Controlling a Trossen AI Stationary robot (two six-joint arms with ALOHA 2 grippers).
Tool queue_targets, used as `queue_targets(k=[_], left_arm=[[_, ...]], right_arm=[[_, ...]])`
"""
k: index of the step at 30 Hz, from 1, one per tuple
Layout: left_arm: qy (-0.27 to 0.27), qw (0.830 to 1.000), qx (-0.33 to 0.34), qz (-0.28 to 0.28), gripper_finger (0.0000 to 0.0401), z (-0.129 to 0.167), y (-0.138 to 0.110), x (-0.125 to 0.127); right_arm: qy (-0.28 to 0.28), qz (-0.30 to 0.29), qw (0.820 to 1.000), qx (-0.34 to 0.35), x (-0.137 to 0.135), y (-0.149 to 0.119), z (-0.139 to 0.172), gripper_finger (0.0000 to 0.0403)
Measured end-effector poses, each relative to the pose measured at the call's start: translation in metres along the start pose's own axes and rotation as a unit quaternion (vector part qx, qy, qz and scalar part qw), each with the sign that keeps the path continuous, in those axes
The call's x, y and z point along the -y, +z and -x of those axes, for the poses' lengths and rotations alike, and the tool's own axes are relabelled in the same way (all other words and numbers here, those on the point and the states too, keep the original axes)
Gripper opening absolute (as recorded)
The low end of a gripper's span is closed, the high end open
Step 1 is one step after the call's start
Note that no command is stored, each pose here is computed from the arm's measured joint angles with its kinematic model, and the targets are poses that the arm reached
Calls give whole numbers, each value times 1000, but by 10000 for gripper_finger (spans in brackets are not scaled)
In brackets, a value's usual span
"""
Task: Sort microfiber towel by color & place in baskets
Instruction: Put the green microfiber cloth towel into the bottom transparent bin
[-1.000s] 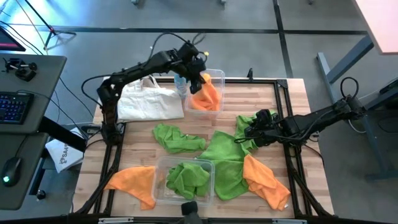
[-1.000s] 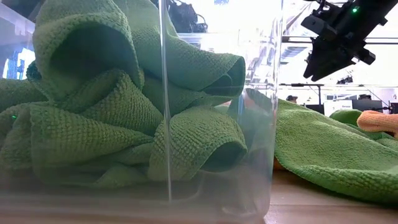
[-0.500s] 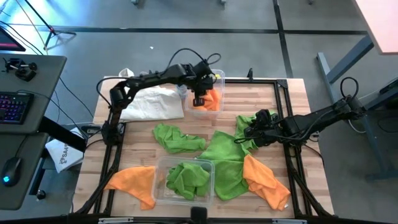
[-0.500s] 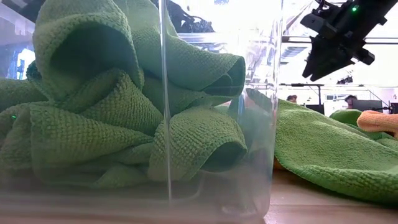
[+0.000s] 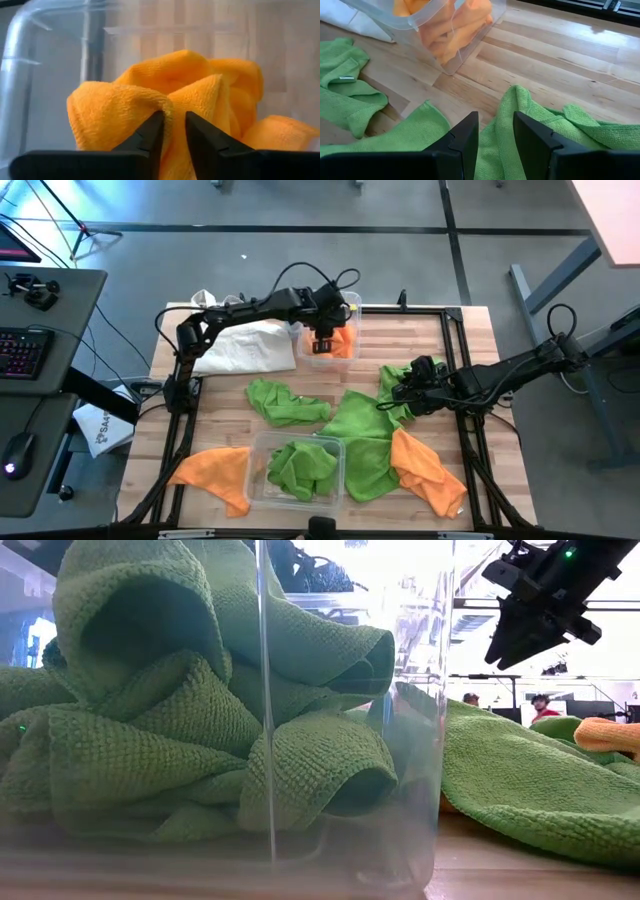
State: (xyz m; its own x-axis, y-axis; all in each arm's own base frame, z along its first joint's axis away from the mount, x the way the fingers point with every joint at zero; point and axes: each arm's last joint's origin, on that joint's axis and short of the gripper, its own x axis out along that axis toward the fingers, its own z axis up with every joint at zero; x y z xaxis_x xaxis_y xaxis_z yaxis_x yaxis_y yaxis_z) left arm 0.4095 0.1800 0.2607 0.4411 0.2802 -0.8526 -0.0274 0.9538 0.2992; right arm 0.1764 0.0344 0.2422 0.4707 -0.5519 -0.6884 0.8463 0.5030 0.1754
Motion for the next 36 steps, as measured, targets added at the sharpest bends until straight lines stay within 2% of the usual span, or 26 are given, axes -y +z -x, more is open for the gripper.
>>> queue_targets(k=[4, 8, 13, 18, 22, 26, 30, 36], left_arm=[[38, 999, 14, -2, 96, 24, 5, 0], [54, 997, 48, 8, 99, 58, 8, -1], [68, 991, 98, 61, 99, 108, 8, -1], [41, 983, 142, 113, 99, 158, -1, 8], [-8, 977, 153, 149, 99, 173, -25, 25], [-11, 969, 152, 193, 99, 169, -57, 51], [-22, 951, 190, 243, 99, 178, -87, 77], [-14, 928, 214, 304, 99, 194, -117, 107]], right_arm=[[1, -1, 1000, 0, 0, 0, 0, 116], [3, -2, 1000, -2, -1, 0, 0, 116], [3, 1, 1000, -3, 0, 0, 0, 116], [5, 2, 1000, -8, -1, 0, 0, 116], [10, -5, 1000, -12, -2, 0, 0, 116], [13, -7, 1000, -14, -2, 0, 0, 116], [34, -9, 999, -39, -5, -1, 0, 120], [129, 97, 984, -76, -20, 0, 2, 148]])
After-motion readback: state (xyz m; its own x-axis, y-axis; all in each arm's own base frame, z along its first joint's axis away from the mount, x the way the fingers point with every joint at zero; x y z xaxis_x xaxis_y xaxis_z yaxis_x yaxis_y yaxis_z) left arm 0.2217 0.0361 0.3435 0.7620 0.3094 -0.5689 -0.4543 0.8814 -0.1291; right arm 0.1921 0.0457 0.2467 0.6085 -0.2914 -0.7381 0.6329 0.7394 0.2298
